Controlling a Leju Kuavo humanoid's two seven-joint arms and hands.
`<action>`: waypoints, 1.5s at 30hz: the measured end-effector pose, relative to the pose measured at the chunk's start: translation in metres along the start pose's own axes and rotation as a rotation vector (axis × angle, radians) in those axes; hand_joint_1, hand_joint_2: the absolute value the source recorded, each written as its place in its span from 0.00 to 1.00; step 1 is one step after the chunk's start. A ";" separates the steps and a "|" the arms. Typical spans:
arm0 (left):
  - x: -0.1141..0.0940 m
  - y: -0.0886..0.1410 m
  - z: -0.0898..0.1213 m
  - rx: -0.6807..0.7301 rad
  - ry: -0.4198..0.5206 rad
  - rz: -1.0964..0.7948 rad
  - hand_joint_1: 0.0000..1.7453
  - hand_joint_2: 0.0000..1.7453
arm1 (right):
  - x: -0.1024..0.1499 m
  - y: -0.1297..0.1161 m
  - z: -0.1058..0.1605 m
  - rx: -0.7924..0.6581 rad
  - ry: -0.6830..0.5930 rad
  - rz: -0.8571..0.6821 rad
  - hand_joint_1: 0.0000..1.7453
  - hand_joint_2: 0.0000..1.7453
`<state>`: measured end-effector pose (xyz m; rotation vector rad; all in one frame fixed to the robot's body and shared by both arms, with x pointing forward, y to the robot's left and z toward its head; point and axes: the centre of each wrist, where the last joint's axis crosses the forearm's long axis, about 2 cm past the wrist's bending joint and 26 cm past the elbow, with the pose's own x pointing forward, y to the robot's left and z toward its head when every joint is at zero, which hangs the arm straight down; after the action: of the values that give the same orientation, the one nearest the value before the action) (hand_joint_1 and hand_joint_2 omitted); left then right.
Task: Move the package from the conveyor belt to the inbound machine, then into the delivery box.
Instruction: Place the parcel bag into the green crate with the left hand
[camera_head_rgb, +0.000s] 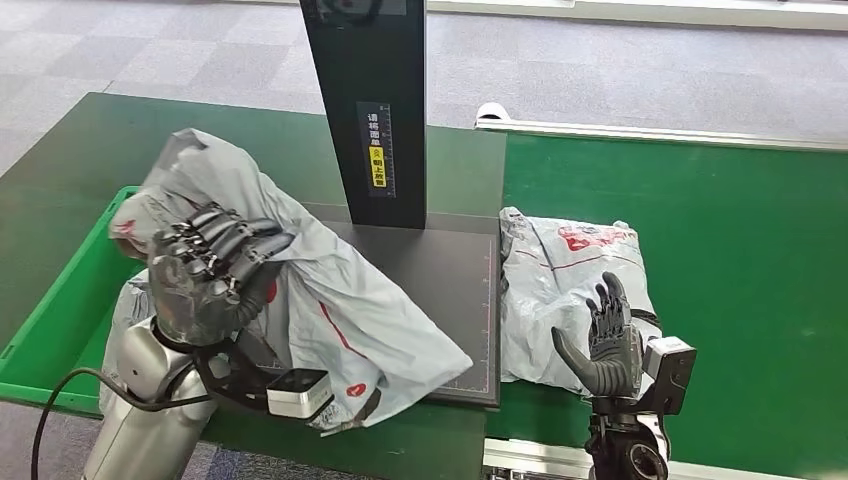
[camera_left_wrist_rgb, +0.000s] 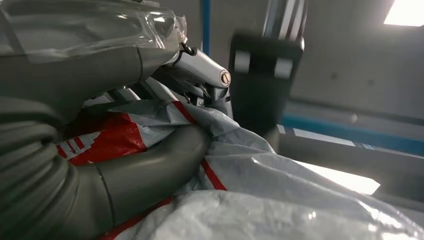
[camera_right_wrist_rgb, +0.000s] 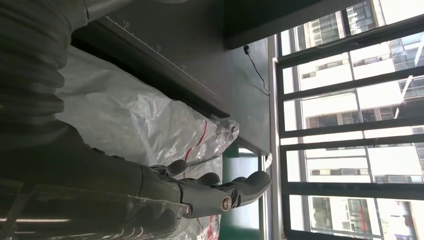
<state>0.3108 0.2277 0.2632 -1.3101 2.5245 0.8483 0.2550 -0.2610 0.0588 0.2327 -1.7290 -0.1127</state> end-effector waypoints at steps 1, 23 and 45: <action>-0.008 0.006 -0.003 0.008 0.013 -0.073 1.00 1.00 | -0.001 0.001 0.001 -0.005 0.001 0.001 0.00 1.00; -0.141 0.045 0.124 -0.228 0.986 -0.590 1.00 1.00 | -0.002 0.004 0.009 -0.046 0.018 0.013 0.00 1.00; -0.143 -0.019 0.216 -0.957 1.662 0.037 0.43 1.00 | 0.004 0.008 0.003 0.010 0.023 0.030 0.00 1.00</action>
<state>0.3890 0.4398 0.1347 -3.3718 3.1030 1.4085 0.2506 -0.2545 0.0633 0.2141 -1.7096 -0.0791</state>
